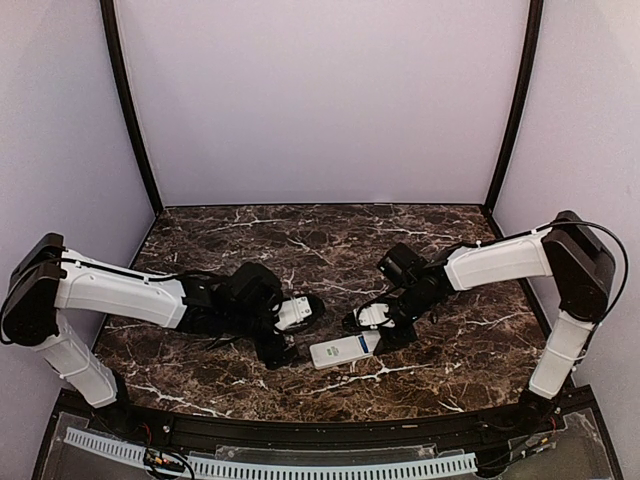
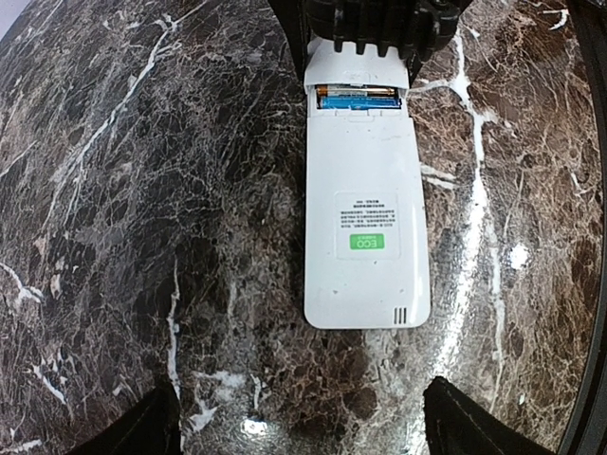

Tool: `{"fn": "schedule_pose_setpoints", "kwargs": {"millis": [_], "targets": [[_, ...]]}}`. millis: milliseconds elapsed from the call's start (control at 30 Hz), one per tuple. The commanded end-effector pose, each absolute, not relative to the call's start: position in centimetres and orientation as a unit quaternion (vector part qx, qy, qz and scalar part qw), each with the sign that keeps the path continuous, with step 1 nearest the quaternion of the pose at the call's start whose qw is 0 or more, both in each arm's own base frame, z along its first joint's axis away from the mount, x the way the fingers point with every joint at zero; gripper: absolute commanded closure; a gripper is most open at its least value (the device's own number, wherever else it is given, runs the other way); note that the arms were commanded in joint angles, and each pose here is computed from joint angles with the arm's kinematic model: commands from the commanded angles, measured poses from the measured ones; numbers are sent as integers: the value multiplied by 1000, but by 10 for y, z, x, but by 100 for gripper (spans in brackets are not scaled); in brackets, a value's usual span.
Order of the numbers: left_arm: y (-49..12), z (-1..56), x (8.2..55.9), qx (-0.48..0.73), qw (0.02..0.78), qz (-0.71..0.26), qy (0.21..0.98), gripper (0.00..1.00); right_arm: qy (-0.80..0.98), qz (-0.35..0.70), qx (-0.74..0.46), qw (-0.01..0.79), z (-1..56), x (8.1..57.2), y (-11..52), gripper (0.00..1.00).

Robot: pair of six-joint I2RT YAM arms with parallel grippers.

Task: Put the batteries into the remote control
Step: Place the battery cover on the remote control without the battery cover.

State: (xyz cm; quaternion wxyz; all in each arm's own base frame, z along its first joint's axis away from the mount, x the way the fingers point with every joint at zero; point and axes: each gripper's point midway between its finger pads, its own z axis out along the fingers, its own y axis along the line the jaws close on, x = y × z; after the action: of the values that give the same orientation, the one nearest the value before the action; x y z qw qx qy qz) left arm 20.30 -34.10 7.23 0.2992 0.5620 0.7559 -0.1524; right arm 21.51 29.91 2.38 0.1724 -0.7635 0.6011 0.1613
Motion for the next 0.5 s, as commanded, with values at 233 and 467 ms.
{"fn": "schedule_pose_setpoints", "kwargs": {"millis": [233, 467], "targets": [[-338, 64, 202, 564, 282, -147, 763, 12, 605, 164, -760, 170, 25, 217, 305, 40], [-339, 62, 201, 564, 277, -148, 764, 12, 611, 162, -757, 166, 23, 220, 307, 40]]}}
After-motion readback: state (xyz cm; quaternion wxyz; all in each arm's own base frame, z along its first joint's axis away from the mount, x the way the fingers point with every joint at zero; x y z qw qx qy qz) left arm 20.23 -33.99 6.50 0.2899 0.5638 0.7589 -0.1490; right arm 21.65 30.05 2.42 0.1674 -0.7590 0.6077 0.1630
